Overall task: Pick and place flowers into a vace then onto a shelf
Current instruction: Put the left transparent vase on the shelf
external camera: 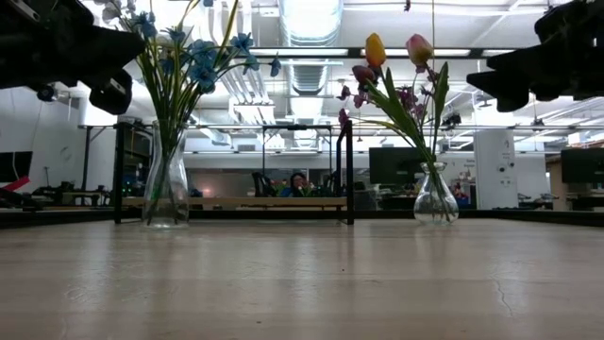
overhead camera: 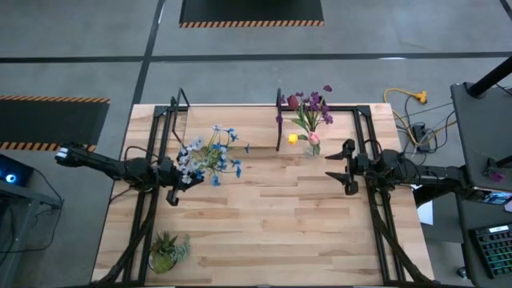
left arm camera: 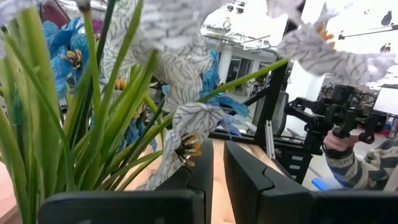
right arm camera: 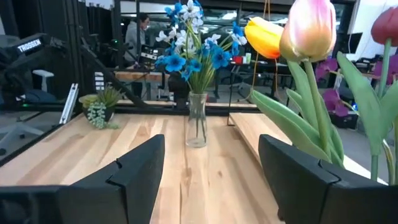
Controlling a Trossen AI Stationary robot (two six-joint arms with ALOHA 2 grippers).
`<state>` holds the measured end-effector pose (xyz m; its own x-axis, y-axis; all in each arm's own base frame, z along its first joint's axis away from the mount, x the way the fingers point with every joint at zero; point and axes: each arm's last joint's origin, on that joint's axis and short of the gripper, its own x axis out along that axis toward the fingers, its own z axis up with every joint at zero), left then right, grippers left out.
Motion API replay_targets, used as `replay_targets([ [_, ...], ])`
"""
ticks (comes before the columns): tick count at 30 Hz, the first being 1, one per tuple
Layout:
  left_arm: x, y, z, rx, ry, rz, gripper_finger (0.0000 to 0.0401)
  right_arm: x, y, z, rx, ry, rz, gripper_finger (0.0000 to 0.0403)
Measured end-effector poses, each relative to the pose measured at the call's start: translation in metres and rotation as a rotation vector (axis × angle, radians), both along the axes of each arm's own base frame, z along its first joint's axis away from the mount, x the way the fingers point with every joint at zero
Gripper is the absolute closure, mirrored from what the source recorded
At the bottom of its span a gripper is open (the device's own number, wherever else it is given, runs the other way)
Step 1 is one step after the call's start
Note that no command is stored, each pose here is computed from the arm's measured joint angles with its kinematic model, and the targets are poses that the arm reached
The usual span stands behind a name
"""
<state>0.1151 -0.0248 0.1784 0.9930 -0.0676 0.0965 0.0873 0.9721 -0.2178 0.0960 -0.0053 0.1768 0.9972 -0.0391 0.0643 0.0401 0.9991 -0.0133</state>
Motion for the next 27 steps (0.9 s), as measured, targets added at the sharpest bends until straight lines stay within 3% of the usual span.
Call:
replay_targets([
  [18,0.0,0.0,0.002,0.009,-0.003,-0.006,0.0369,0.004,-0.004,-0.012,0.017,0.081,-0.113,0.0152],
  [22,0.0,-0.002,-0.004,0.021,0.047,-0.077,0.0333,0.003,-0.004,-0.011,0.014,0.074,-0.138,0.0152],
  [27,0.0,-0.006,-0.007,-0.01,0.091,-0.18,0.0251,0.003,-0.006,-0.01,0.015,0.058,-0.213,0.0152],
])
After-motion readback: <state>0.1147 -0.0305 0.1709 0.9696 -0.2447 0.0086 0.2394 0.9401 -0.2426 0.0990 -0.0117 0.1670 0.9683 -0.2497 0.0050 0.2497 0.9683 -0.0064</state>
